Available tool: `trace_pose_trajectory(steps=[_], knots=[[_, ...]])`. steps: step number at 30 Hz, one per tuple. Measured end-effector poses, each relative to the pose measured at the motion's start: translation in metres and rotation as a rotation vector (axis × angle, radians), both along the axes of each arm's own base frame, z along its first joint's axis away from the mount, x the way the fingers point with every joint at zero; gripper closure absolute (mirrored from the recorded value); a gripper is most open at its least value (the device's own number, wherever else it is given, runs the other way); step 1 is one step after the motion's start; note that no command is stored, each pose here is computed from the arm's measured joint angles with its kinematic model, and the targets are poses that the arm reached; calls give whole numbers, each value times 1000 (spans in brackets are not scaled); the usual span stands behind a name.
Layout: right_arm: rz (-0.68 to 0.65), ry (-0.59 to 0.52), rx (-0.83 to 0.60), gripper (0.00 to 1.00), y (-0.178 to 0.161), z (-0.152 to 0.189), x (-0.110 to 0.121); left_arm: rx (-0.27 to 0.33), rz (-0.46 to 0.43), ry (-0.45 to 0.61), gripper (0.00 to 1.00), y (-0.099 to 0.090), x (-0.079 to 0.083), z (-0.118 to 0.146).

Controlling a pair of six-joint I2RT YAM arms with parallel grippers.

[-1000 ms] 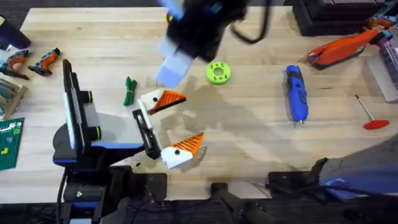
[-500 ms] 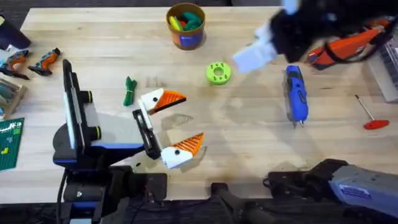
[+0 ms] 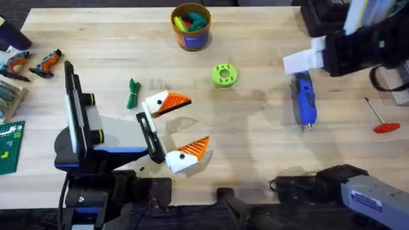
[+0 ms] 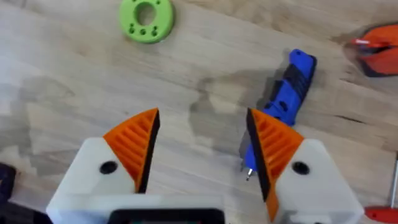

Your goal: Pick up the gripper from the table and insert it into the empty holder that is missing its gripper. Then pick up a screw, insert it into the mounting hole, and use the screwdriver to tighten it. Finally, clean up the table by picking up the vegetable and placing it into the bucket.

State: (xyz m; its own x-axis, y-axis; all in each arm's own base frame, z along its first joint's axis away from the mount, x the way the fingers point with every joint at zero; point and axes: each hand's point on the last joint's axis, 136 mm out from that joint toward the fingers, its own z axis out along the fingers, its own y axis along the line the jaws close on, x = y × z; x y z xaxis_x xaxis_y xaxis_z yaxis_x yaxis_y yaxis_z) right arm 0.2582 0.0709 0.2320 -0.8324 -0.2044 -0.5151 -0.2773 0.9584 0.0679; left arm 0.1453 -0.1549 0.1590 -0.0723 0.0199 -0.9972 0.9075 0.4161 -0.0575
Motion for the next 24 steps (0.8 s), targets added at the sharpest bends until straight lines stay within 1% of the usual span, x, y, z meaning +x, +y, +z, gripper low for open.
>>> trace_pose_trajectory(steps=[4, 10, 12, 13, 20, 24], knots=[[-64, 1, -8, 189, -14, 0, 3, 0, 0, 0, 15, 0, 0, 0], [-130, 7, -2, 188, -26, -1, 5, 0, 0, 0, 15, 0, 0, 0], [-154, 14, 5, 188, -28, -2, 6, 0, 0, 0, 15, 0, 0, 0], [-173, 37, 9, 188, -29, -7, 8, 0, 0, 0, 16, 0, 0, 0], [-185, 105, 2, 186, -28, -24, 15, 0, 0, 0, 15, 0, 0, 0], [-185, 110, 1, 186, -28, -25, 16, 0, 0, 0, 15, 0, 0, 0]])
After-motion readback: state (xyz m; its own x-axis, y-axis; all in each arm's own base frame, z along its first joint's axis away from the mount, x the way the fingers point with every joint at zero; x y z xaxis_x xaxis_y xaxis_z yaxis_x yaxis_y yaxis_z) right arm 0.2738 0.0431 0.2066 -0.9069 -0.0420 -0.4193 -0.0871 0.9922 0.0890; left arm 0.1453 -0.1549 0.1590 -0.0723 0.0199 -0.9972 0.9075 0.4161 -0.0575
